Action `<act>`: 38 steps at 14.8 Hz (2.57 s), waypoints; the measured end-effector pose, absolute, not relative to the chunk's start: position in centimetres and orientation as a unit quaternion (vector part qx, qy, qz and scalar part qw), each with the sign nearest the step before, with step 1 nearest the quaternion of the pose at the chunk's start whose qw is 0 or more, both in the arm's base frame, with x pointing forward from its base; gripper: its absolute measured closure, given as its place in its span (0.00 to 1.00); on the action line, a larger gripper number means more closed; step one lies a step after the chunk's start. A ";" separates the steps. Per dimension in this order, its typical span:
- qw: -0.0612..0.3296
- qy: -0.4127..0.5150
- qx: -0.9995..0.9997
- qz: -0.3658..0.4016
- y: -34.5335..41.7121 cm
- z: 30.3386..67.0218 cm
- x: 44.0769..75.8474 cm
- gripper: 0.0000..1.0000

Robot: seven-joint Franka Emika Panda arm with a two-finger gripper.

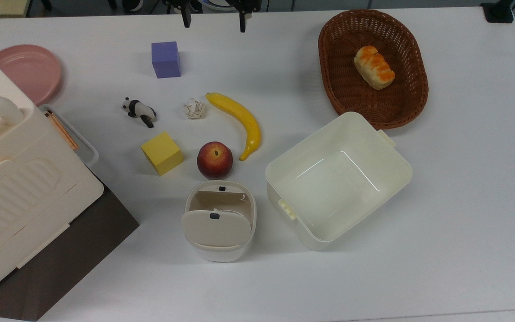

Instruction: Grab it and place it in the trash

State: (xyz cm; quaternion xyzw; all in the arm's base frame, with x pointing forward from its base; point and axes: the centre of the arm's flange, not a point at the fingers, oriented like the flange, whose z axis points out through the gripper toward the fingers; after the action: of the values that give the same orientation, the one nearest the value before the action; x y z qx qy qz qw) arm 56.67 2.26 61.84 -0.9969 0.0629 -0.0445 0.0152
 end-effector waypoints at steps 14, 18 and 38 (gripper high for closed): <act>0.015 0.044 -0.998 -0.046 1.9 62.0 56.6 0.00; 0.015 0.043 -0.998 -0.046 1.9 62.0 56.6 0.00; 0.015 0.043 -0.998 -0.037 1.9 61.2 56.5 0.00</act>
State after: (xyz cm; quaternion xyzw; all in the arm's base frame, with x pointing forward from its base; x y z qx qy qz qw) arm 56.52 1.92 61.17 -0.9983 0.0429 -0.0375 0.0145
